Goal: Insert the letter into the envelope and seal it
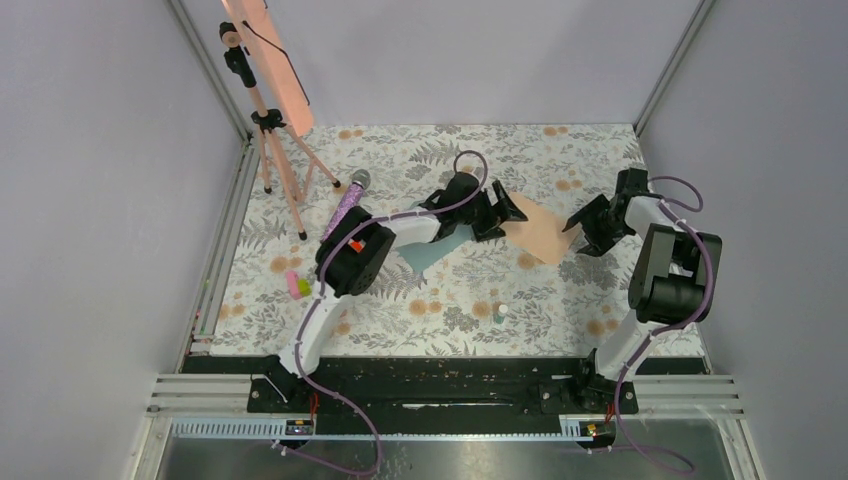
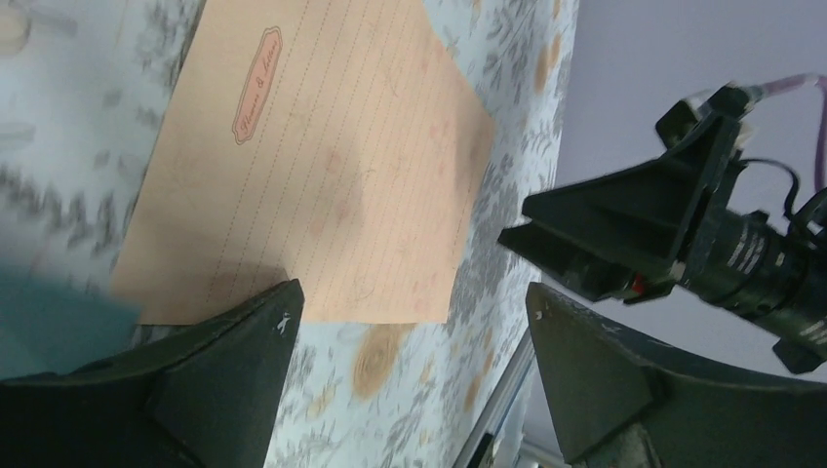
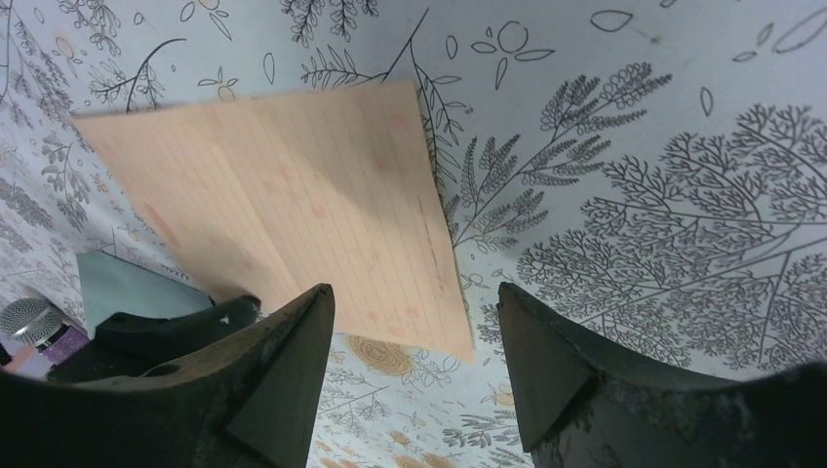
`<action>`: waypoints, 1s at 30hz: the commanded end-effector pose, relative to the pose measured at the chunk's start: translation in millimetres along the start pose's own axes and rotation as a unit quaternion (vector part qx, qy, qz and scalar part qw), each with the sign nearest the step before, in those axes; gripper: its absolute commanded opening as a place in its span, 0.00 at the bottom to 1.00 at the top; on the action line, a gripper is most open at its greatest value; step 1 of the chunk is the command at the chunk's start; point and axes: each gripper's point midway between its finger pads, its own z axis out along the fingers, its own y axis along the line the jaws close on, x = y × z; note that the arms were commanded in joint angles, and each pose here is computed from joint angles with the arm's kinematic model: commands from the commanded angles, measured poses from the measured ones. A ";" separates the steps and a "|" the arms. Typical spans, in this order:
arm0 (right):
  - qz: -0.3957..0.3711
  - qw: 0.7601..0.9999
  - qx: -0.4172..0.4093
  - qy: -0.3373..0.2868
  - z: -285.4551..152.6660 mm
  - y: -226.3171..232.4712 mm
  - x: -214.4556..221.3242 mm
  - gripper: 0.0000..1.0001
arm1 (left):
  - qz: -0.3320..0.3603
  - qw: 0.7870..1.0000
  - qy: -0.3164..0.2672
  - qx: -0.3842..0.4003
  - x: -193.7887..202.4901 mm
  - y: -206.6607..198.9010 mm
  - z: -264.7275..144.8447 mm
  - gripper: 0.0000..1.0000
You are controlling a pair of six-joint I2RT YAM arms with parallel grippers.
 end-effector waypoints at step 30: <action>0.064 0.996 -0.054 0.028 6.9 -13.8 43.6 0.69 | 0.048 0.998 0.027 -0.002 8.9 -32.6 0.4 0.87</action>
